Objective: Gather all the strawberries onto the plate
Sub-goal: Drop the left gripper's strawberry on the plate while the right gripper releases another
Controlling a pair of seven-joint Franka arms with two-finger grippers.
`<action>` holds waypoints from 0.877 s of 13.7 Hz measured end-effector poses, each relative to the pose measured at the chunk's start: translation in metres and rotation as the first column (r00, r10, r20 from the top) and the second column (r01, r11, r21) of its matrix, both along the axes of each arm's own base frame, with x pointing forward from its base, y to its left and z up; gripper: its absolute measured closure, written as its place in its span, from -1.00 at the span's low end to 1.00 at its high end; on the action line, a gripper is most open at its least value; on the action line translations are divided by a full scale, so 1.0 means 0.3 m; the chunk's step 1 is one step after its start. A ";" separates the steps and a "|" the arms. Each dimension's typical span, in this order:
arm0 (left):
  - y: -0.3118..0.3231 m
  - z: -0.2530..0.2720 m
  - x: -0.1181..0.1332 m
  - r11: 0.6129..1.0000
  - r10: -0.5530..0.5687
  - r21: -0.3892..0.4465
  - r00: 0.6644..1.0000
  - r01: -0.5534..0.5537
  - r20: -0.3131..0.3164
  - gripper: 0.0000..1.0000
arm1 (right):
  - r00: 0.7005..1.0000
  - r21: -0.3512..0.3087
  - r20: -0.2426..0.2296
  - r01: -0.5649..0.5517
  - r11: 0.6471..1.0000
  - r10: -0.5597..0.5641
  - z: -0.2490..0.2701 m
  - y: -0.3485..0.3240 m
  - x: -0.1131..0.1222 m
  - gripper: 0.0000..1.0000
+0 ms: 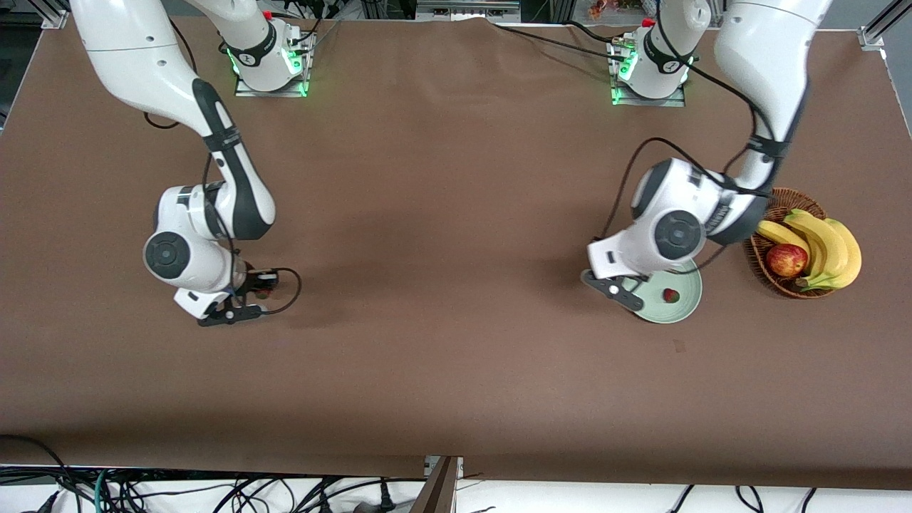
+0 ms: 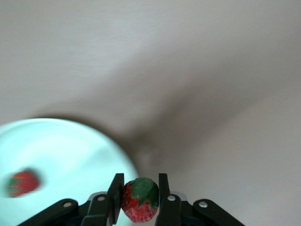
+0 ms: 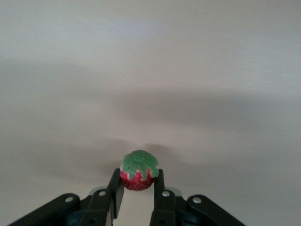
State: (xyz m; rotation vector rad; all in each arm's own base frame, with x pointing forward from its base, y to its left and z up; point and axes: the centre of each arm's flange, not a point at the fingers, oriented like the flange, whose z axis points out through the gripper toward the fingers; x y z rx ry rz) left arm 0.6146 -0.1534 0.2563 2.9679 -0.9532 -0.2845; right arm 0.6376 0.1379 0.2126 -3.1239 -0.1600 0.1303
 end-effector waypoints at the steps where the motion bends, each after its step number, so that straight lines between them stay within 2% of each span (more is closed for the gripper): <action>1: 0.067 -0.008 0.017 0.999 -0.044 0.014 0.999 0.044 0.003 0.32 | 0.998 0.024 0.003 0.062 0.998 -0.062 0.013 0.122 -0.016 0.41; 4: 0.167 -0.075 0.034 0.996 -0.081 0.024 0.997 0.081 -0.010 0.32 | 0.970 0.087 -0.012 0.245 0.966 -0.245 0.053 0.526 -0.101 0.41; 5: 0.176 -0.096 0.035 0.996 -0.082 0.023 0.997 0.082 -0.014 0.22 | 0.955 0.108 -0.022 0.297 0.949 -0.296 0.064 0.670 -0.135 0.41; 7: 0.170 -0.109 0.033 0.996 -0.086 0.020 0.996 0.086 -0.018 -0.14 | 0.927 0.184 -0.036 0.374 0.909 -0.375 0.075 0.988 -0.211 0.41; 9: 0.154 -0.103 0.034 0.996 -0.093 0.015 0.996 0.093 -0.014 -0.52 | 0.908 0.310 -0.020 0.403 0.861 -0.417 0.043 1.262 -0.295 0.41; 11: 0.146 -0.100 0.034 0.995 -0.096 0.013 0.995 0.096 -0.013 -0.96 | 0.893 0.416 -0.011 0.413 0.810 -0.450 -0.043 1.431 -0.381 0.41; 12: 0.145 -0.100 0.034 0.995 -0.096 0.013 0.995 0.097 -0.013 -1.00 | 0.888 0.443 -0.014 0.418 0.793 -0.460 -0.088 1.474 -0.413 0.41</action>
